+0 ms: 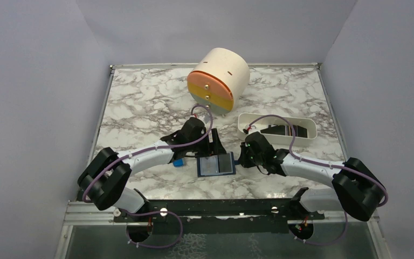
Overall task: Put the credit cards into the card holder
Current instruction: Insert the credit card into the card holder, then close the card holder at the center of the board.
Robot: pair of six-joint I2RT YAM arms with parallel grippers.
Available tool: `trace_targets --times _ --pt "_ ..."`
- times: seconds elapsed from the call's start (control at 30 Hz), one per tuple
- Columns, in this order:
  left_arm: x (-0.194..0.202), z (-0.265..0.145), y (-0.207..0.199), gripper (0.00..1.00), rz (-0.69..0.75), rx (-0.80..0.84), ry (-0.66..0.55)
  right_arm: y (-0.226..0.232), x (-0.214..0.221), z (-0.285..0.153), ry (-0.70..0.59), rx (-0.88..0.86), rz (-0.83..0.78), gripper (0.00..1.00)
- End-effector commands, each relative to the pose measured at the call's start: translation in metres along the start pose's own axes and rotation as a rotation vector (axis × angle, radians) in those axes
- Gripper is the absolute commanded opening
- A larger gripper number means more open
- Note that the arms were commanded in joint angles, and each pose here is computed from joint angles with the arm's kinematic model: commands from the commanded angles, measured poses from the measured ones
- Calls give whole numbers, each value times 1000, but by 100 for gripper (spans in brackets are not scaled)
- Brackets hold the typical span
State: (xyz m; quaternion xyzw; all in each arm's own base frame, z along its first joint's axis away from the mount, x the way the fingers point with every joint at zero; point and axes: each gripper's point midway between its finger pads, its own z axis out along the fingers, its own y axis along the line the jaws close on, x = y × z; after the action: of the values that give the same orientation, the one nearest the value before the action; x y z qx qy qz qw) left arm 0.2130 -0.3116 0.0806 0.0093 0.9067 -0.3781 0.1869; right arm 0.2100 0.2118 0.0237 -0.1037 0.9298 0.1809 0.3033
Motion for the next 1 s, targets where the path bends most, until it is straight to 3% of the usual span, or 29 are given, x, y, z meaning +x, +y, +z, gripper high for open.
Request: trace_targets --times 0.0,0.67,0.97 --pt "-8 -17 32 77 29 -142 -27 -7 12 -1 25 24 4 4" --pt "2 -16 87 83 -11 -306 11 -4 13 0 30 11 0 3" --pt "7 -11 59 83 -70 -164 38 -1 13 2 29 -9 3 3"
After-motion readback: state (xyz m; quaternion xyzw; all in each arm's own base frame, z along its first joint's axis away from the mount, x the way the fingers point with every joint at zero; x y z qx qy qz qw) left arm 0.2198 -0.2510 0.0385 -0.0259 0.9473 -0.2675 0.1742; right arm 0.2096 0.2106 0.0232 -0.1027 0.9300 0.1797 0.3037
